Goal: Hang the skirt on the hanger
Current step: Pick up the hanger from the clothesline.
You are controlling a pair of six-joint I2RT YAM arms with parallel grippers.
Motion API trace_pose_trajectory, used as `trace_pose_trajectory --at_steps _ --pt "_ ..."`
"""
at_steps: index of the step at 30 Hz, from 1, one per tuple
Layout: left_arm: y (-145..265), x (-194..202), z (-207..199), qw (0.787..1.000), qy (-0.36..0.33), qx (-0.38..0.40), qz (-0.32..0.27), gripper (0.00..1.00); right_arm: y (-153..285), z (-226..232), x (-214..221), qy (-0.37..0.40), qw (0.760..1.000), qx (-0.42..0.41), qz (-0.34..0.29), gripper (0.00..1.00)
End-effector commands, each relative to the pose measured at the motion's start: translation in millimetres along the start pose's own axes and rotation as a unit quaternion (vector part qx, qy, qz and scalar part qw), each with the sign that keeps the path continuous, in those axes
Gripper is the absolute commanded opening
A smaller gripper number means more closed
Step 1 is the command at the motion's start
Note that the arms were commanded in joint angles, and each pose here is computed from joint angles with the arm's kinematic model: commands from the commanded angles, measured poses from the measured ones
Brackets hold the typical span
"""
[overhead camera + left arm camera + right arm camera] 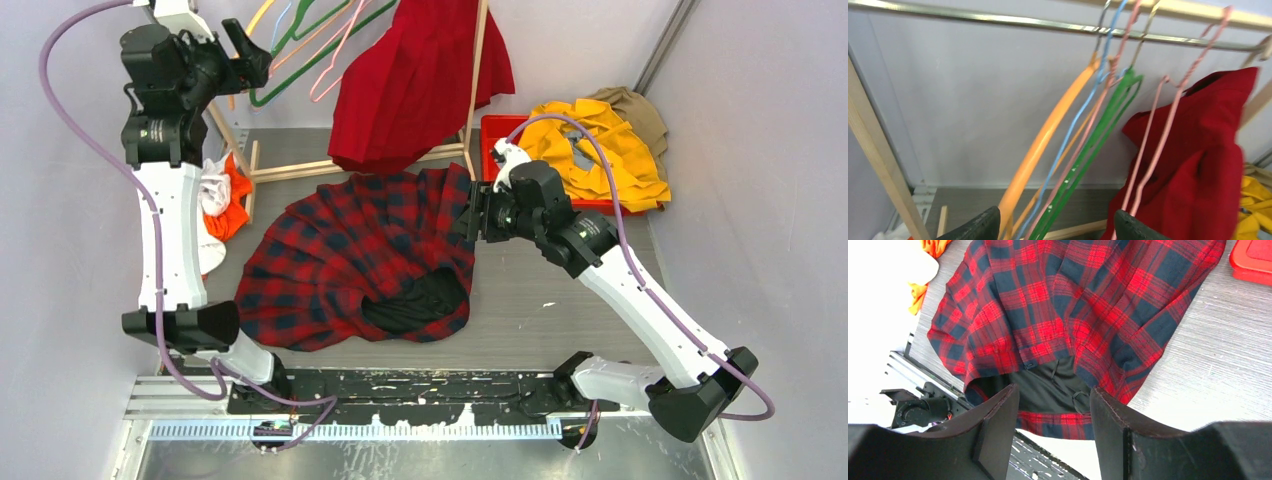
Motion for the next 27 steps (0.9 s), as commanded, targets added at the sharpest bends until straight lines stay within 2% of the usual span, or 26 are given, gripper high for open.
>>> trace_pose_trajectory --at_steps 1,4,10,18,27 --pt "42.3 -39.1 -28.1 0.992 -0.023 0.075 -0.096 0.80 -1.5 4.6 -8.5 0.004 1.000 -0.020 -0.023 0.59" --pt "46.7 -38.6 -33.6 0.990 -0.021 0.101 -0.096 0.80 -2.1 4.7 -8.2 0.004 1.000 -0.020 -0.023 0.59" --pt "34.9 -26.8 -51.1 0.981 -0.009 0.185 -0.059 0.76 -2.4 4.7 -8.4 0.004 0.999 -0.022 -0.023 0.58" --pt "-5.2 -1.1 -53.8 0.986 -0.025 0.167 -0.018 0.75 -1.6 4.3 -7.8 0.007 0.999 -0.022 -0.023 0.58" --pt "-21.0 0.6 -51.9 0.988 -0.040 0.150 -0.022 0.74 -4.4 1.2 -3.9 0.014 1.000 -0.013 -0.015 0.58"
Point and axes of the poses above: each gripper's point midway between its finger pads, its own y axis back along the fingers, its own z axis along the line the jaws close on, x = y × z, the point moved 9 cm from there along y, back along the fingers, and after that the axes turned 5 degrees about y, right-handed, at the moved point
